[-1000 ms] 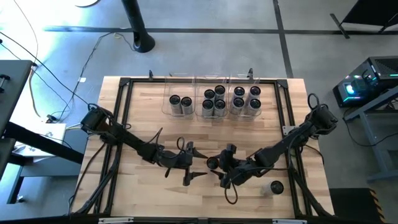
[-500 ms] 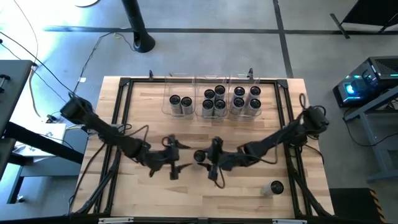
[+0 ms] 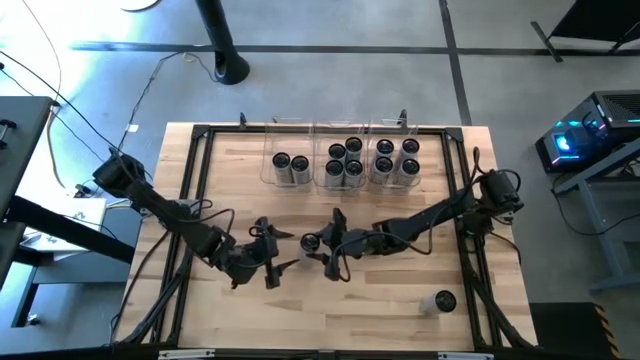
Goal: Sort soda cans
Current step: Put the top white-yellow soda can into the left transparent bin
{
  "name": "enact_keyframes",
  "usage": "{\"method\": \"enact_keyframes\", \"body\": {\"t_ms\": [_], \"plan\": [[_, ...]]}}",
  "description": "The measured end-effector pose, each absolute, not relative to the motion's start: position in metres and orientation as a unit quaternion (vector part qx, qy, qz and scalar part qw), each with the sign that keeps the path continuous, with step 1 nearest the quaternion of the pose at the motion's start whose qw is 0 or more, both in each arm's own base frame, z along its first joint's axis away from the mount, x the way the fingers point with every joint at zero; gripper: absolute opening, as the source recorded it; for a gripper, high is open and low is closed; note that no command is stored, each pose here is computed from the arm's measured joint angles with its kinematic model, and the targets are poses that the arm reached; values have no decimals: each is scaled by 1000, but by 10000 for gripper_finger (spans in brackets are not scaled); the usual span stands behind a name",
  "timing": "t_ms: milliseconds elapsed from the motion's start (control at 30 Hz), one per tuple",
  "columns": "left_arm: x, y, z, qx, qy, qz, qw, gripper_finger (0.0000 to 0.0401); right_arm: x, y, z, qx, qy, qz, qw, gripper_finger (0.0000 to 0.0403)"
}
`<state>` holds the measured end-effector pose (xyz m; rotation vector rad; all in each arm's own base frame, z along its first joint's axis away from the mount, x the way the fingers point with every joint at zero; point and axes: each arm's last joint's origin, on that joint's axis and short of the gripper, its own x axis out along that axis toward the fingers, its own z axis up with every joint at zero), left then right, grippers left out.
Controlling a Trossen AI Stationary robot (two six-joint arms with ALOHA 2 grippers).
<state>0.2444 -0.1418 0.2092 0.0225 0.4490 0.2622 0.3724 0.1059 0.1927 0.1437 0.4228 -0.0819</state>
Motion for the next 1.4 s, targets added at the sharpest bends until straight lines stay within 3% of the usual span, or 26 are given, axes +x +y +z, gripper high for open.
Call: {"method": "enact_keyframes", "body": {"t_ms": [300, 500, 733, 1400], "plan": [[250, -145, 202, 13, 212, 145, 966, 317, 377, 111, 210, 17, 275, -83, 958, 226], [252, -145, 198, 19, 209, 160, 965, 317, 378, 109, 210, 15, 276, -88, 957, 229], [255, -144, 200, 12, 194, 173, 966, 317, 377, 110, 210, 11, 278, -84, 957, 280], [255, -144, 201, 10, 188, 171, 967, 317, 367, 120, 228, -17, 256, -82, 963, 288]]}}
